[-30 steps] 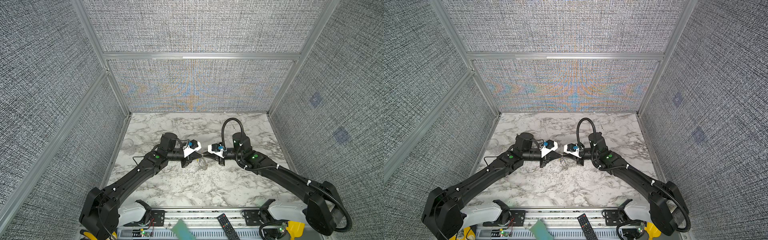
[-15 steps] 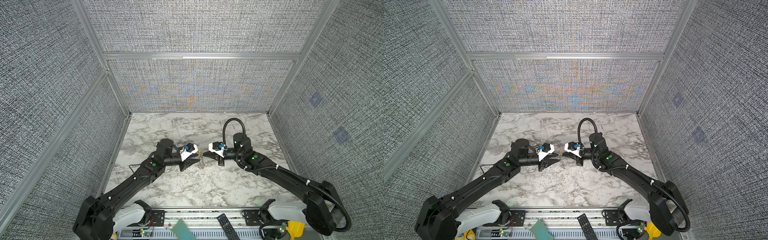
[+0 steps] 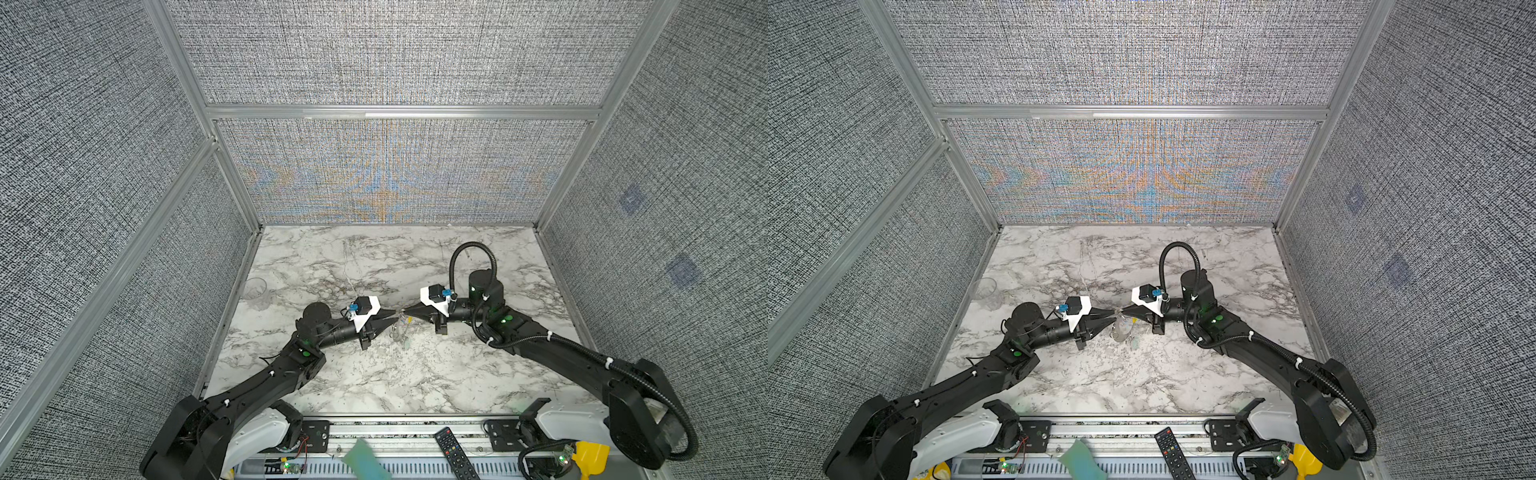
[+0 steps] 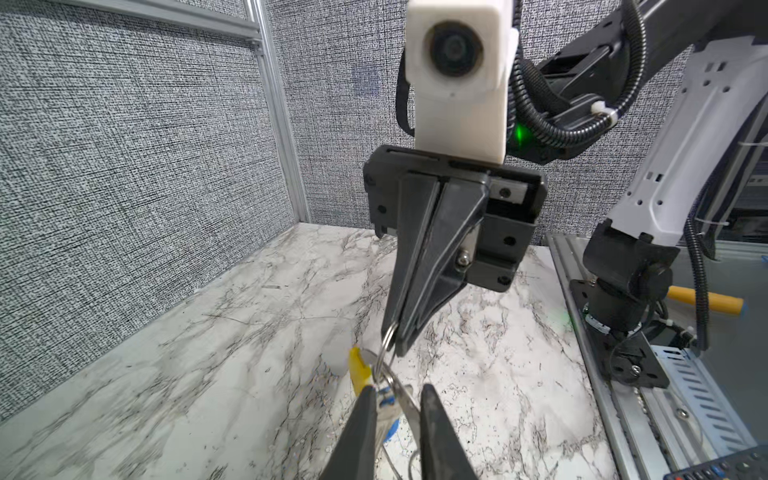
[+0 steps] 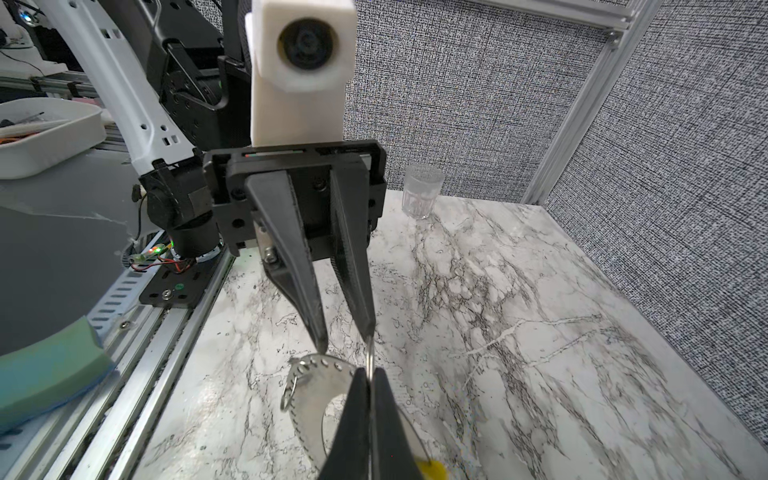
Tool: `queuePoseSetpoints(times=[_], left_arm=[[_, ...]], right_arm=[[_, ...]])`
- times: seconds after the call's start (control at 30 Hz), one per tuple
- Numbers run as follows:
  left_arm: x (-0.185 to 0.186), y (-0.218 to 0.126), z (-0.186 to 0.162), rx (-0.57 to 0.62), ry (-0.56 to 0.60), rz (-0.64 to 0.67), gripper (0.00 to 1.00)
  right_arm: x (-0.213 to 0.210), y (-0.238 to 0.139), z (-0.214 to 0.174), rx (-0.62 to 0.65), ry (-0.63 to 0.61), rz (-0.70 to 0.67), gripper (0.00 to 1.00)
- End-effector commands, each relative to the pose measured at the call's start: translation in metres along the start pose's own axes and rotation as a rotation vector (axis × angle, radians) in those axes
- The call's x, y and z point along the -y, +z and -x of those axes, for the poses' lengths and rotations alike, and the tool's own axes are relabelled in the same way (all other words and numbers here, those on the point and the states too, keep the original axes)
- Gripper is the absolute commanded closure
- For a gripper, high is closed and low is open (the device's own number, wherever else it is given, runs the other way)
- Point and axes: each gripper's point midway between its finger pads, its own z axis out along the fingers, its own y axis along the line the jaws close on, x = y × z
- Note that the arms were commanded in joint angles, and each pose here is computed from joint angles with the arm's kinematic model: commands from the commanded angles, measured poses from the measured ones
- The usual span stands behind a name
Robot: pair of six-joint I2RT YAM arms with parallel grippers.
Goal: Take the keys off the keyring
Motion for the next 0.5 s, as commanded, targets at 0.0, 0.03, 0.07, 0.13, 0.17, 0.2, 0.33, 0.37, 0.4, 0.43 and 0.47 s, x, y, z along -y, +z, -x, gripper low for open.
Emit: queuePoseSetpoints(times=[0.0, 0.03, 0.07, 0.13, 0.17, 0.2, 0.33, 0.37, 0.4, 0.43, 0.47], left_arm=[[0.0055, 0.0018, 0.0120, 0.046, 0.026, -0.041, 0.80], [0.0053, 0.0017, 0.0113, 0.045, 0.025, -0.042, 0.80], [0.0056, 0.0019, 0.0114, 0.047, 0.023, -0.043, 0.80], [0.0054, 0.0021, 0.0109, 0.047, 0.023, -0.043, 0.80], [0.0055, 0.0022, 0.0112, 0.048, 0.023, -0.043, 0.80], [0.0054, 0.0022, 0.0118, 0.049, 0.025, -0.043, 0.81], [0.0038, 0.0033, 0.0126, 0.049, 0.026, -0.040, 0.83], [0.0035, 0.0038, 0.0121, 0.046, 0.025, -0.041, 0.83], [0.0032, 0.0044, 0.0116, 0.045, 0.025, -0.042, 0.84], [0.0034, 0.0049, 0.0107, 0.044, 0.022, -0.045, 0.84], [0.0041, 0.0054, 0.0104, 0.045, 0.021, -0.051, 0.84]], right_arm=[[-0.0019, 0.0004, 0.0128, 0.046, -0.026, 0.029, 1.00], [-0.0022, 0.0005, 0.0133, 0.049, -0.026, 0.031, 1.00], [-0.0018, 0.0006, 0.0139, 0.050, -0.026, 0.031, 1.00], [-0.0028, 0.0007, 0.0141, 0.051, -0.027, 0.035, 1.00], [-0.0034, 0.0004, 0.0149, 0.053, -0.028, 0.038, 1.00], [-0.0031, 0.0005, 0.0143, 0.053, -0.024, 0.039, 1.00], [-0.0052, 0.0008, 0.0157, 0.060, -0.020, 0.054, 1.00], [-0.0054, 0.0009, 0.0162, 0.063, -0.019, 0.057, 1.00], [-0.0058, 0.0010, 0.0156, 0.064, -0.016, 0.062, 1.00], [-0.0064, 0.0012, 0.0163, 0.067, -0.013, 0.070, 1.00], [-0.0066, 0.0015, 0.0170, 0.069, -0.009, 0.076, 1.00]])
